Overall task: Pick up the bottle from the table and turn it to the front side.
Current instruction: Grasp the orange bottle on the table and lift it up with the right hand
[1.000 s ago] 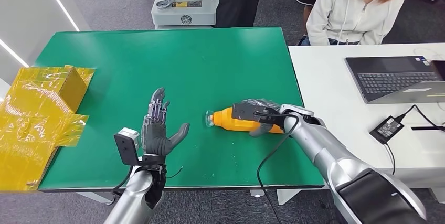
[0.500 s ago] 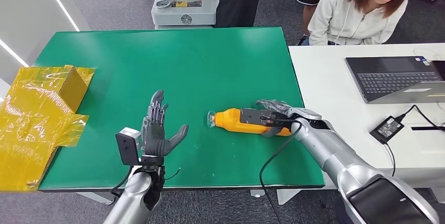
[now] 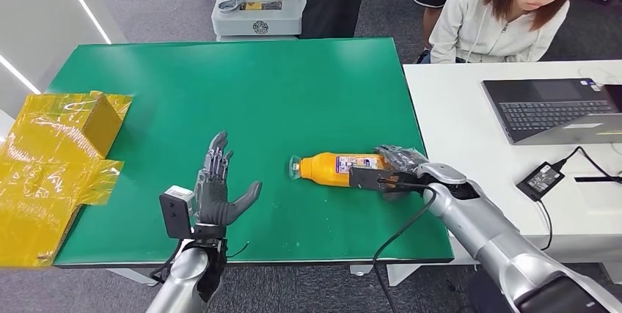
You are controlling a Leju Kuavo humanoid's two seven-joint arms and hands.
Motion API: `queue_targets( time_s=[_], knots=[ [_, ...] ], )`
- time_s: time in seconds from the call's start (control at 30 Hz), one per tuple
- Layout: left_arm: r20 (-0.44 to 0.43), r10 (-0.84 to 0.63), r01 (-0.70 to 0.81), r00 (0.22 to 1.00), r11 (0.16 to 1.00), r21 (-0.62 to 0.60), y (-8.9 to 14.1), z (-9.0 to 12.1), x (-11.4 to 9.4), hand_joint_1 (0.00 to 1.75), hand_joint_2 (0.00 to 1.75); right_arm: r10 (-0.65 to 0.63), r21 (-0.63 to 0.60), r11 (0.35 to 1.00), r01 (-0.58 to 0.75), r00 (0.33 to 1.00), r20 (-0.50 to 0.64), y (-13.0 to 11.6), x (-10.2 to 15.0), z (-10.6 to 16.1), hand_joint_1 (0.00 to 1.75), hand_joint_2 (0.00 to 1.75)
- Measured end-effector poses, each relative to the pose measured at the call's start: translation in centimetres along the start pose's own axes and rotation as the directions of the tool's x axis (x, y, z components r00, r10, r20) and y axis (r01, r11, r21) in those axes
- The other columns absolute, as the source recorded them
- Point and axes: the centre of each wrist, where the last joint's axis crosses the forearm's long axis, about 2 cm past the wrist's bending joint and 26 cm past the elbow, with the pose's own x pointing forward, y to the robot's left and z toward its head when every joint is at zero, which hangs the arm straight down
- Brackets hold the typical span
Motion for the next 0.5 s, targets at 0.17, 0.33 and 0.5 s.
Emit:
queue_targets(
  time_s=[0.17,0.33,0.5],
  knots=[
    [0.0,0.004,-0.004,1.0,1.0,-0.009,-0.07,0.0,0.01,0.0,1.75,0.007,-0.031,0.999,-0.006,0.999,0.05,0.32,-0.1,0.07,0.08,1.75],
    [0.004,0.003,-0.003,1.0,1.0,-0.014,-0.08,0.0,0.01,0.0,1.75,0.017,-0.056,0.998,-0.013,0.997,0.071,0.9,-0.37,0.06,0.57,1.75],
    [0.006,0.004,-0.004,1.0,1.0,-0.016,-0.09,0.01,0.01,0.0,1.75,0.019,-0.057,0.998,-0.015,0.997,0.072,0.97,-0.47,0.05,1.68,1.75]
  ],
)
